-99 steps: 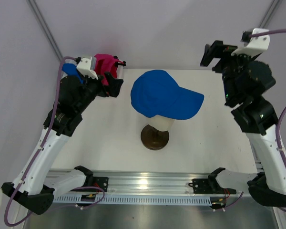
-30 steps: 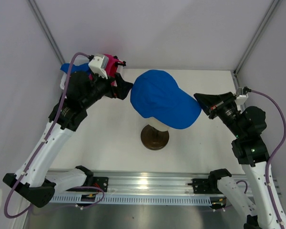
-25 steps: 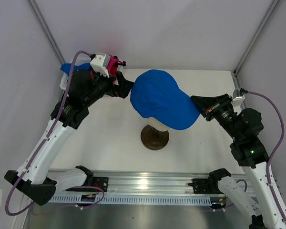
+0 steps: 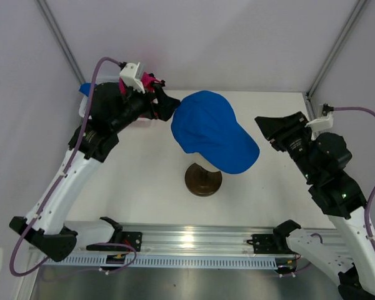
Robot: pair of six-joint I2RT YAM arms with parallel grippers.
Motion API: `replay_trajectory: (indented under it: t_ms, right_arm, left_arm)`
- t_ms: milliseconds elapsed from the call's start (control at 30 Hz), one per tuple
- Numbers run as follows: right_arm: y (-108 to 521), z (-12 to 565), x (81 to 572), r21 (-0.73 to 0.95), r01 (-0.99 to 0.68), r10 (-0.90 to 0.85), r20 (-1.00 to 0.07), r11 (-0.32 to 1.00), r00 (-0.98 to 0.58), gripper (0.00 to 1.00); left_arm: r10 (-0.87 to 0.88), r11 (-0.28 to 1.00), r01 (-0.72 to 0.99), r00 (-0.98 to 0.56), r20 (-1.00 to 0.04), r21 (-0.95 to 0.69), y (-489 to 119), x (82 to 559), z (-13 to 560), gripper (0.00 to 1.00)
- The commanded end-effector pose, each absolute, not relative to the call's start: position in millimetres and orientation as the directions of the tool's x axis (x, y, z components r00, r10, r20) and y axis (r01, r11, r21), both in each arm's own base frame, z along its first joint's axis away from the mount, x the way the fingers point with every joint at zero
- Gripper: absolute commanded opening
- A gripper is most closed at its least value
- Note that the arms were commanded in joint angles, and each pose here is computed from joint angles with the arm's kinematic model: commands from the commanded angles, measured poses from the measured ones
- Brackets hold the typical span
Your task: Stack the hats
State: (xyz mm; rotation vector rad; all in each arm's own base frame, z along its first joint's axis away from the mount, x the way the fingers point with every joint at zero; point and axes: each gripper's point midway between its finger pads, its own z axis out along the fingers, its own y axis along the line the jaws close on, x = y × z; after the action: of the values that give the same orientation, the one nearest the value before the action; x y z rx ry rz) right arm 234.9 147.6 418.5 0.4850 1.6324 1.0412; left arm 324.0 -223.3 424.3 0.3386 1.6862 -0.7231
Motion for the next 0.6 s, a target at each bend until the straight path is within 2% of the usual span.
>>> replay_trajectory:
  t_ms: [0,100,200,400,433,567]
  right_arm:
    - [128,442,246,0.726,-0.198,0.693,-0.688,0.659,-0.218,0.43]
    - [137,430,267,0.684,-0.191,0.634,-0.727,0.704,-0.265,0.44]
    - [141,414,287,0.676,-0.18,0.609,-0.728,0.715,-0.316,0.44]
    - [134,376,301,0.653,-0.115,0.577,-0.727,0.749,-0.373,0.45]
    - [134,366,300,0.644,-0.098,0.565,-0.726,0.759,-0.391,0.45]
    - [137,356,294,0.629,-0.102,0.541,-0.73,0.771,-0.418,0.43]
  left_arm:
    - [-0.242,0.806,0.511,-0.175,-0.954,-0.299,-187,291,454,0.98]
    - [-0.26,0.812,0.486,-0.192,-0.946,-0.322,-173,270,445,0.96]
    - [-0.253,0.807,0.478,-0.25,-0.935,-0.346,-172,261,425,0.88]
    - [-0.207,0.723,0.568,-0.365,-0.908,-0.393,-196,243,396,0.59]
    - [-0.193,0.723,0.568,-0.38,-0.904,-0.393,-199,244,390,0.51]
    - [-0.123,0.727,0.569,-0.444,-0.887,-0.385,-206,245,369,0.34]
